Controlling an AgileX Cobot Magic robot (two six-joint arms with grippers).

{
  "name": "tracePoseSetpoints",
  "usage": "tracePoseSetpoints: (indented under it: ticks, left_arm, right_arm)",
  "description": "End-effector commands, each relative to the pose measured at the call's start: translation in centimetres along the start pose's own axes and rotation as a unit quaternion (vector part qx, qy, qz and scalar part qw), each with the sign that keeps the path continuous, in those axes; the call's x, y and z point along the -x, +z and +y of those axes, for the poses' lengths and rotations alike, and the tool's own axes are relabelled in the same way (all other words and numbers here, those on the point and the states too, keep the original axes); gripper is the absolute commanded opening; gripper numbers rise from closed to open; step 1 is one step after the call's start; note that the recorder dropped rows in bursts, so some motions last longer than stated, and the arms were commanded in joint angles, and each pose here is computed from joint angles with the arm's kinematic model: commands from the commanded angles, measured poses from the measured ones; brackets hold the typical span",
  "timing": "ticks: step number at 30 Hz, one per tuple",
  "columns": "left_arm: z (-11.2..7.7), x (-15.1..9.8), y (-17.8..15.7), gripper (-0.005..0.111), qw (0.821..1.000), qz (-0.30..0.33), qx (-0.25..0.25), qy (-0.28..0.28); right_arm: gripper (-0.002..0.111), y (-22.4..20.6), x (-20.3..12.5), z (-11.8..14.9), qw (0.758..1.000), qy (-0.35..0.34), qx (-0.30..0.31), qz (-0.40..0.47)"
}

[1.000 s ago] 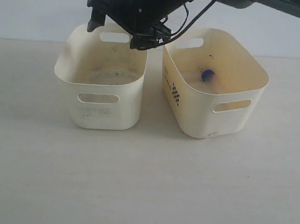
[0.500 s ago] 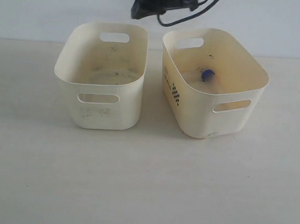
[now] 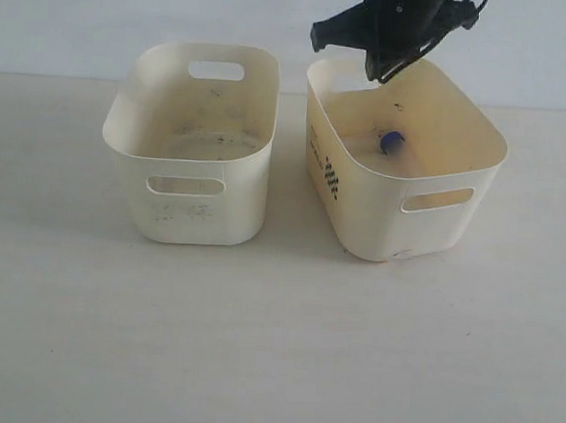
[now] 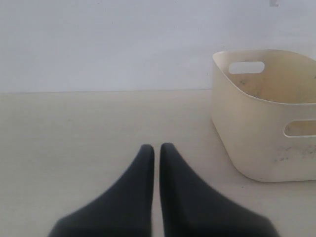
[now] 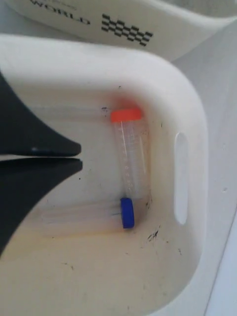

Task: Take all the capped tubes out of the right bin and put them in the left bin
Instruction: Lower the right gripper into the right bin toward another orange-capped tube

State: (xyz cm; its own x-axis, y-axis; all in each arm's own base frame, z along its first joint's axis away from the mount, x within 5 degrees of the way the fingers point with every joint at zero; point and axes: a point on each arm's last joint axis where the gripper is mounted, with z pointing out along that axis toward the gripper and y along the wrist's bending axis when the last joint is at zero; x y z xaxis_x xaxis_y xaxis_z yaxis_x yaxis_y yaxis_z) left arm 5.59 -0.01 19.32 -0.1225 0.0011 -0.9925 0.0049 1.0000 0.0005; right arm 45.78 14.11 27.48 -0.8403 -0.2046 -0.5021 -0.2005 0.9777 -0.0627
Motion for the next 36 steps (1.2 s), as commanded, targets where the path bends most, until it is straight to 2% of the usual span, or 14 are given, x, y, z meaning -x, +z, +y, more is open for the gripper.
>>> tracePoseSetpoints:
  ticks: [1,5,11,13,15,17,19,26,29,30,31,32,35,36]
  left_arm:
    - [0.0,0.2,0.0,0.004,1.000,-0.004,-0.001,-0.008]
    - [0.0,0.2,0.0,0.004,1.000,-0.004,-0.001,-0.008]
    - [0.0,0.2,0.0,0.004,1.000,-0.004,-0.001,-0.008]
    - [0.0,0.2,0.0,0.004,1.000,-0.004,-0.001,-0.008]
    - [0.0,0.2,0.0,0.004,1.000,-0.004,-0.001,-0.008]
    - [0.0,0.2,0.0,0.004,1.000,-0.004,-0.001,-0.008]
    - [0.0,0.2,0.0,0.004,1.000,-0.004,-0.001,-0.008]
    - [0.0,0.2,0.0,0.004,1.000,-0.004,-0.001,-0.008]
    - [0.0,0.2,0.0,0.004,1.000,-0.004,-0.001,-0.008]
    - [0.0,0.2,0.0,0.004,1.000,-0.004,-0.001,-0.008]
    - [0.0,0.2,0.0,0.004,1.000,-0.004,-0.001,-0.008]
    - [0.0,0.2,0.0,0.004,1.000,-0.004,-0.001,-0.008]
    - [0.0,0.2,0.0,0.004,1.000,-0.004,-0.001,-0.008]
    - [0.0,0.2,0.0,0.004,1.000,-0.004,-0.001,-0.008]
  right_arm:
    - [0.000,3.8,-1.0,0.3,0.999,0.000,-0.001,0.037]
    - [0.000,6.0,-1.4,0.6,0.999,-0.009,0.000,0.043]
    - [0.000,6.6,-1.3,0.1,0.988,-0.147,-0.024,0.033]
    - [0.000,6.6,-1.3,-0.3,0.985,-0.165,-0.023,0.039]
    - [0.000,6.7,-1.5,-0.6,0.979,-0.196,0.028,0.042]
    - [0.000,6.6,-1.6,-1.1,0.970,-0.208,0.122,0.031]
    - [0.000,6.5,-1.8,-2.1,0.959,-0.219,0.180,0.026]
    - [0.000,6.2,-2.3,-8.5,0.951,-0.234,0.203,0.006]
    - [0.000,5.7,-2.5,-9.0,0.915,-0.316,0.248,-0.028]
    - [0.000,5.5,-2.6,-8.9,0.884,-0.385,0.261,-0.048]
    - [0.000,5.5,-2.7,-8.9,0.874,-0.407,0.261,-0.053]
    - [0.000,5.5,-2.7,-8.9,0.851,-0.454,0.256,-0.068]
    - [0.000,5.9,-2.6,-8.9,0.817,-0.513,0.245,-0.094]
    - [0.004,6.5,-2.6,-8.9,0.803,-0.534,0.243,-0.102]
